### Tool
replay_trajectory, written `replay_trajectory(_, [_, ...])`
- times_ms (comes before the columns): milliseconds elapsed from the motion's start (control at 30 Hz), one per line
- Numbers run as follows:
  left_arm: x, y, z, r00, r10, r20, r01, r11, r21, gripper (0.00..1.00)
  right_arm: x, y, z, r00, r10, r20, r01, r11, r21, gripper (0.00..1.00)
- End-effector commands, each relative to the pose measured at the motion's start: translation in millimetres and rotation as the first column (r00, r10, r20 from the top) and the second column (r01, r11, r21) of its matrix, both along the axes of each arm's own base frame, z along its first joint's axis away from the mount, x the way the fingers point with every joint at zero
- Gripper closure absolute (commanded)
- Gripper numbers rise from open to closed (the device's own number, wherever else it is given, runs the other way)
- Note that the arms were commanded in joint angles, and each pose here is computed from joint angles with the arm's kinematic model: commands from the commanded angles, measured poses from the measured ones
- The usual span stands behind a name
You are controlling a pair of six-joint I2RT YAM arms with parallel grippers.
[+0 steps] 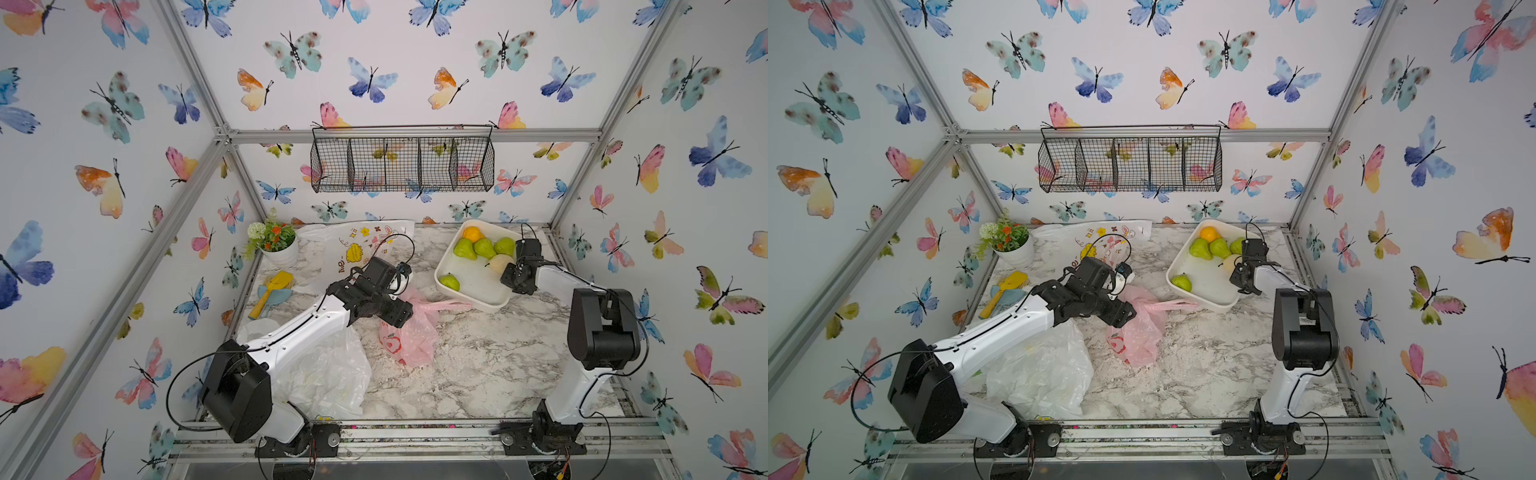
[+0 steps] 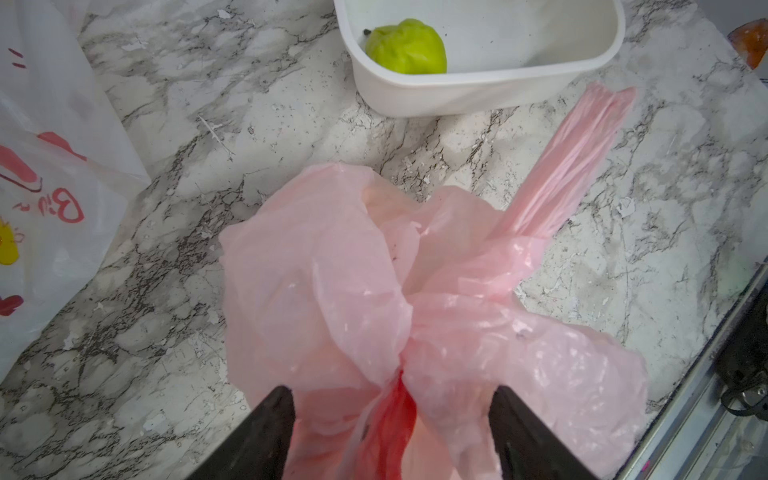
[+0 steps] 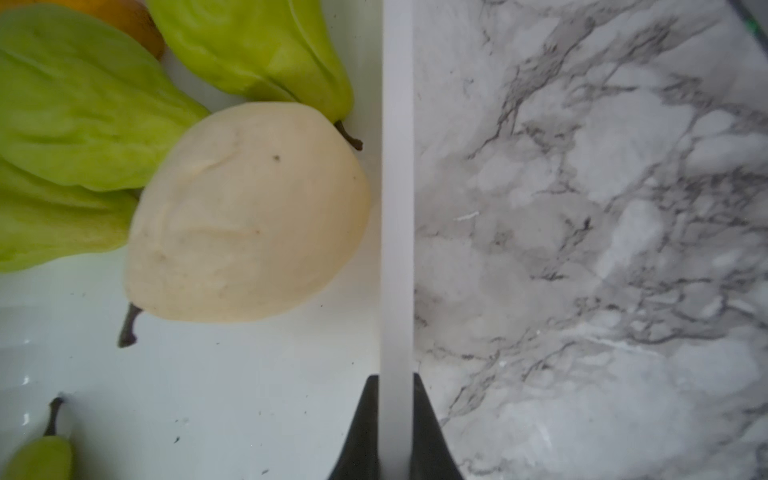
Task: Place the pears into plastic bags & tie knots
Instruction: Move the basket to the center of the board, then pick up the plastic bag at the center of the board.
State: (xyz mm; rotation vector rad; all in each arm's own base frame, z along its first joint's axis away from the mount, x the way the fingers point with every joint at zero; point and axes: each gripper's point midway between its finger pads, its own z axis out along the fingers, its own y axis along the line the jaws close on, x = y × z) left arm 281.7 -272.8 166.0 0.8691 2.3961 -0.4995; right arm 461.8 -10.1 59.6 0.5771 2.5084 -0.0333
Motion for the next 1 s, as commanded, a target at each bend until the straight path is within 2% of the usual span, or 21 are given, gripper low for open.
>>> replay_trajectory(0, [-8, -5, 4, 1.0, -0.018, -0.014, 0.017, 1.0, -0.007, 0.23, 17, -22, -3, 0.999, 0.038, -0.034, -0.043, 0.989, -0.144, 0.92])
replay_trajectory(200, [-15, -14, 6, 0.999, -0.039, -0.02, 0.039, 0.999, 0.006, 0.21, 48, -24, 9, 0.995, 0.101, 0.009, -0.097, 0.976, -0.196, 0.94])
replay_trajectory(400, [-19, -14, 4, 0.999, -0.038, -0.039, 0.038, 0.999, 0.005, 0.19, 58, -14, 30, 0.986, 0.151, 0.077, -0.137, 0.977, -0.164, 0.93])
replay_trajectory(500, [-22, -14, -1, 0.997, -0.04, -0.059, 0.041, 0.999, 0.015, 0.18, 56, -5, 38, 0.982, 0.163, 0.094, -0.152, 0.982, -0.112, 0.91])
replay_trajectory(667, [-26, -10, -7, 0.996, -0.044, -0.074, 0.047, 0.998, 0.033, 0.18, 50, 3, 52, 0.978, 0.155, 0.143, -0.148, 0.987, -0.057, 0.81])
replay_trajectory(833, [-34, -15, -18, 0.99, -0.068, -0.12, 0.073, 0.997, 0.038, 0.24, 45, 11, 63, 0.974, 0.169, 0.154, -0.169, 0.986, -0.013, 0.69])
replay_trajectory(967, [-34, -7, -12, 0.993, -0.053, -0.109, 0.063, 0.993, 0.098, 0.21, 39, 11, 71, 0.976, 0.167, 0.142, -0.167, 0.986, -0.009, 0.54])
